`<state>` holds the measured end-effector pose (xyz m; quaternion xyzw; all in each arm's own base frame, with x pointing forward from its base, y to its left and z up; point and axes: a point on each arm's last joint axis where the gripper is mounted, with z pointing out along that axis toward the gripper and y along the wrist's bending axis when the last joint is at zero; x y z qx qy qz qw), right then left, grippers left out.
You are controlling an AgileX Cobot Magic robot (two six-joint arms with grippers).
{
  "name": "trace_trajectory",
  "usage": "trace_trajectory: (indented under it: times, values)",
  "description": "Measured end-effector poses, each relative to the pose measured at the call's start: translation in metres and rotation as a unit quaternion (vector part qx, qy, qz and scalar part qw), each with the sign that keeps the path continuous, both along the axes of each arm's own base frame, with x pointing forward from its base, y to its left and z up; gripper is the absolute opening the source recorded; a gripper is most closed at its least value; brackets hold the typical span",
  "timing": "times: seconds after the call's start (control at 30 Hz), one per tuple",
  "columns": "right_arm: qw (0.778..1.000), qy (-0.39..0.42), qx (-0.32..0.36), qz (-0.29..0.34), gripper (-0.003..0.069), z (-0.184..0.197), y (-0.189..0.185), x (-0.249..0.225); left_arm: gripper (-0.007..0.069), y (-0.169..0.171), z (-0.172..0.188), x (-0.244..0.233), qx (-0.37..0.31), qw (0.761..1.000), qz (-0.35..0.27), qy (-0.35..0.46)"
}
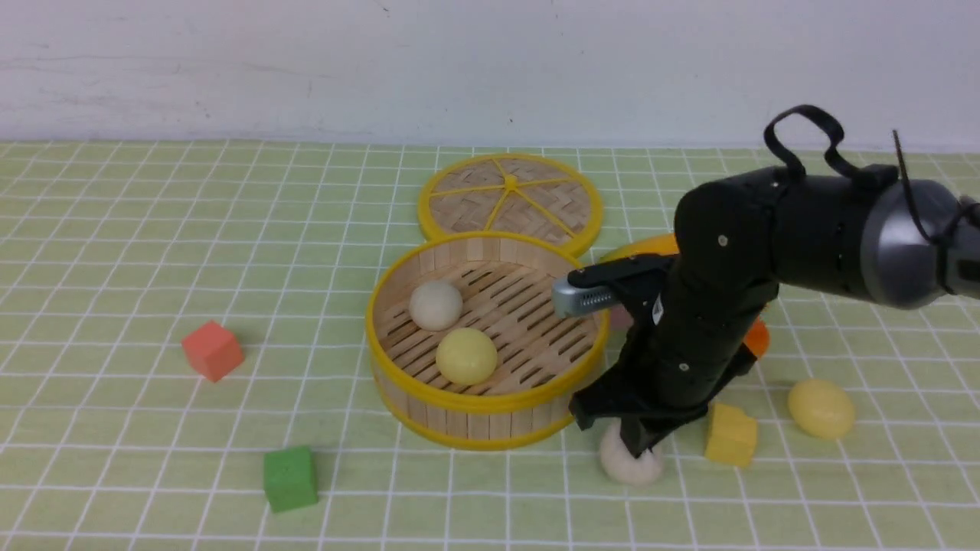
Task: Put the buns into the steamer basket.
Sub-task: Use the right arm to put the steamed stuffed bun into the steamer
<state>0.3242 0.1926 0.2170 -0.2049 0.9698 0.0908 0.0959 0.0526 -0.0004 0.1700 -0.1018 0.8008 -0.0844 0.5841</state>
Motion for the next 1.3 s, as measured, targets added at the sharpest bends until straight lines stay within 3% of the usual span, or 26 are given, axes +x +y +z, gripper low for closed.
trace_trajectory:
  times: [0.37, 0.47, 0.9, 1.03, 1.3]
  values:
    - [0.988, -0.136, 0.070, 0.001, 0.0004, 0.091, 0.013, 0.024, 0.0146, 0.000, 0.000, 0.000, 0.000, 1.000, 0.000, 0.000]
    - [0.983, -0.164, 0.083, 0.002, 0.0004, 0.098, 0.017, 0.032, 0.0148, 0.000, 0.000, 0.000, 0.000, 1.000, 0.000, 0.000]
    - [0.988, -0.146, 0.055, 0.003, 0.0013, 0.011, 0.037, 0.075, 0.0155, 0.000, 0.000, 0.000, 0.000, 1.000, 0.000, 0.000]
    - [0.988, -0.143, 0.054, 0.003, 0.0053, 0.007, 0.038, 0.075, 0.0158, 0.000, 0.000, 0.000, 0.000, 1.000, 0.000, 0.000]
    - [0.990, -0.135, 0.050, 0.004, 0.0286, 0.008, 0.037, 0.073, 0.0165, 0.000, 0.000, 0.000, 0.000, 1.000, 0.000, 0.000]
